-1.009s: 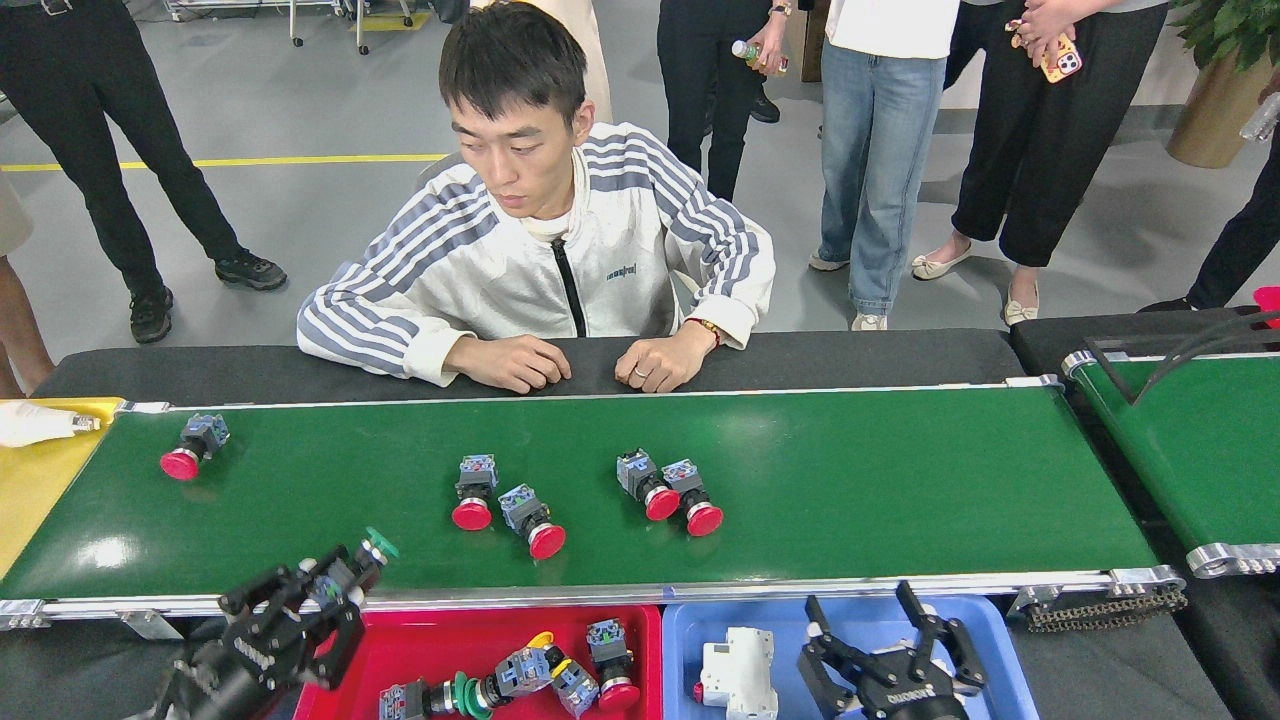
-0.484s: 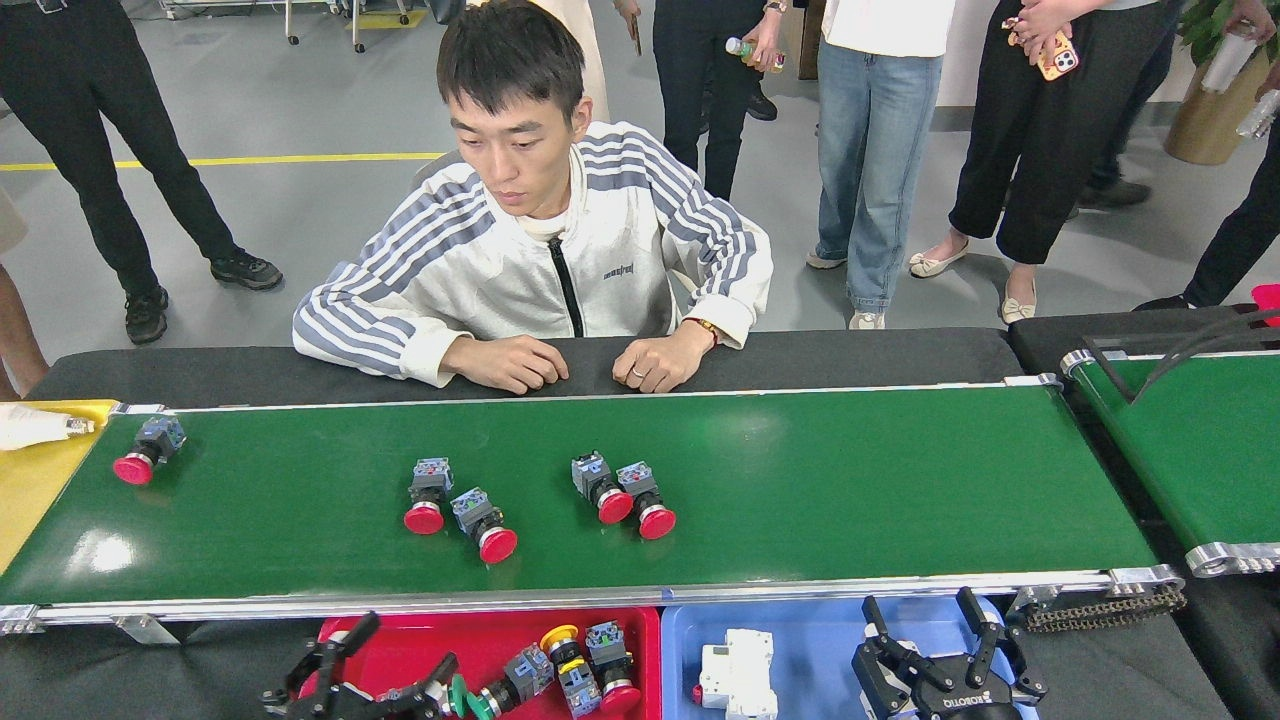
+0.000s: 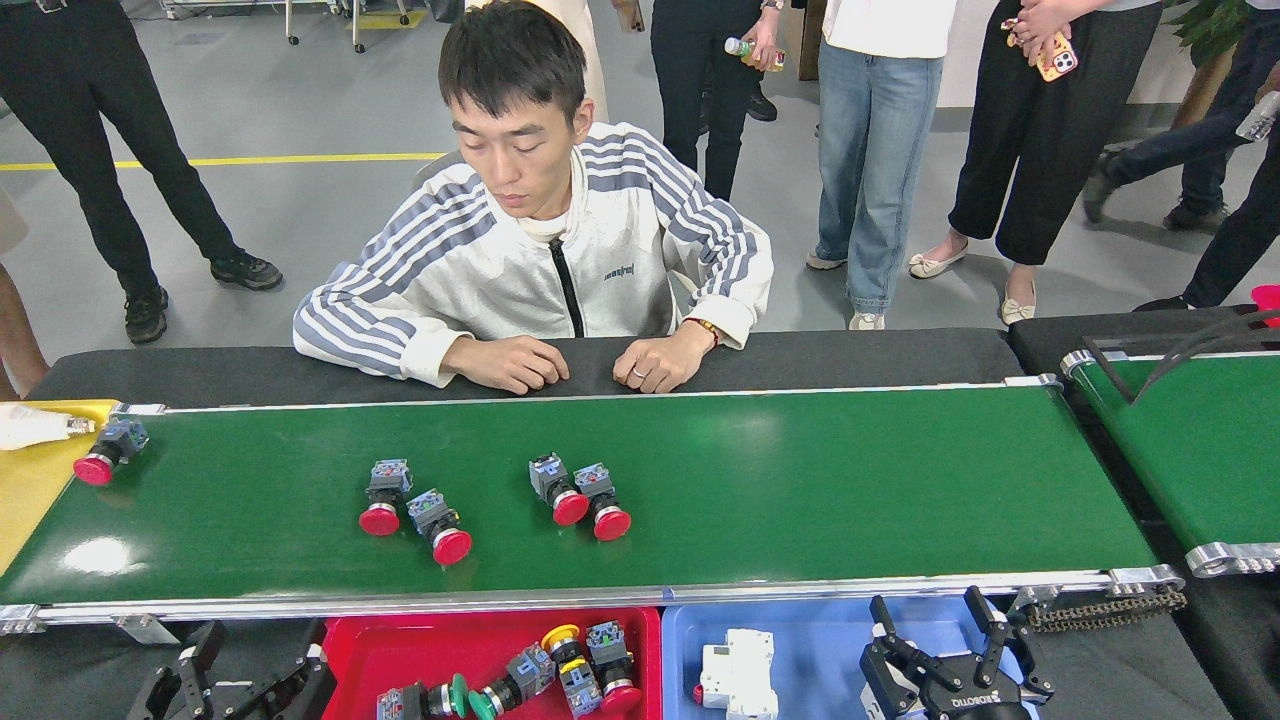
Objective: Pick switch part from conveyor to tray
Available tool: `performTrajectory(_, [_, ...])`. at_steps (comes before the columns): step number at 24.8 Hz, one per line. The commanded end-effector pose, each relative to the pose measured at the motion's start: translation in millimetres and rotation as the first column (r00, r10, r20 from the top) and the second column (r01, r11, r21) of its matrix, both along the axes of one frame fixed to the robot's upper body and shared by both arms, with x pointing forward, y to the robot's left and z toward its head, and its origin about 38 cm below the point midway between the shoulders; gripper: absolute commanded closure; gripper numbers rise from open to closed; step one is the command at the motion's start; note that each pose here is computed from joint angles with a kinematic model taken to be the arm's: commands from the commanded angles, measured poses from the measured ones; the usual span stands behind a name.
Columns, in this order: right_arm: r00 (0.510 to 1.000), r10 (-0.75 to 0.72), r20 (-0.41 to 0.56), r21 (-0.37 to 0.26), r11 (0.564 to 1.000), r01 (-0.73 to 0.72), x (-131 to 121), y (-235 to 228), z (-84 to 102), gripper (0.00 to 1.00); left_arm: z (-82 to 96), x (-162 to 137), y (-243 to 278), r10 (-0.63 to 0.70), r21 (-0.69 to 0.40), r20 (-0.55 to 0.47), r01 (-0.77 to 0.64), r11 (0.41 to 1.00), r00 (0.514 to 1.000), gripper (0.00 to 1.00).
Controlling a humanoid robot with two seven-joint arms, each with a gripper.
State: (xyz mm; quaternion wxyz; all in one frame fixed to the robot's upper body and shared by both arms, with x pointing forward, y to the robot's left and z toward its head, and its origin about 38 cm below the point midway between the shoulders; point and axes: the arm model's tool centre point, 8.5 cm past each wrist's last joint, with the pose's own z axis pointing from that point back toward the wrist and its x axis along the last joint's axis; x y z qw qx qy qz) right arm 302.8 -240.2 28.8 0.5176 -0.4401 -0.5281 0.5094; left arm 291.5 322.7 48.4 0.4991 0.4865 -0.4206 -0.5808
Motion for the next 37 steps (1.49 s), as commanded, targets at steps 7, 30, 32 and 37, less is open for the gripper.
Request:
performTrajectory(7, [0.999,0.033,0.035,-0.004,0.999,-0.032,5.7,-3.8,11.5,0.0,2.9,39.8,18.4,0.09,0.005,0.013,-0.09,0.996,0.996,0.0])
performTrajectory(30, [0.999,0.038,0.039,0.0,0.999,-0.038,7.2,-12.8,13.6,0.0,-18.8,107.8,98.6,0.212,-0.064,-0.097,-0.219,0.974,0.972,0.75])
performTrajectory(32, [0.999,0.038,0.037,-0.002,0.999,-0.038,6.1,-13.4,12.8,0.0,-21.3,103.4,94.7,0.191,-0.104,-0.087,-0.2,0.974,0.978,0.86])
performTrajectory(37, [0.999,0.033,0.036,0.001,0.999,-0.033,6.7,-14.6,13.2,0.0,-8.1,54.6,56.4,-0.084,-0.132,-0.003,0.083,0.988,0.996,0.94])
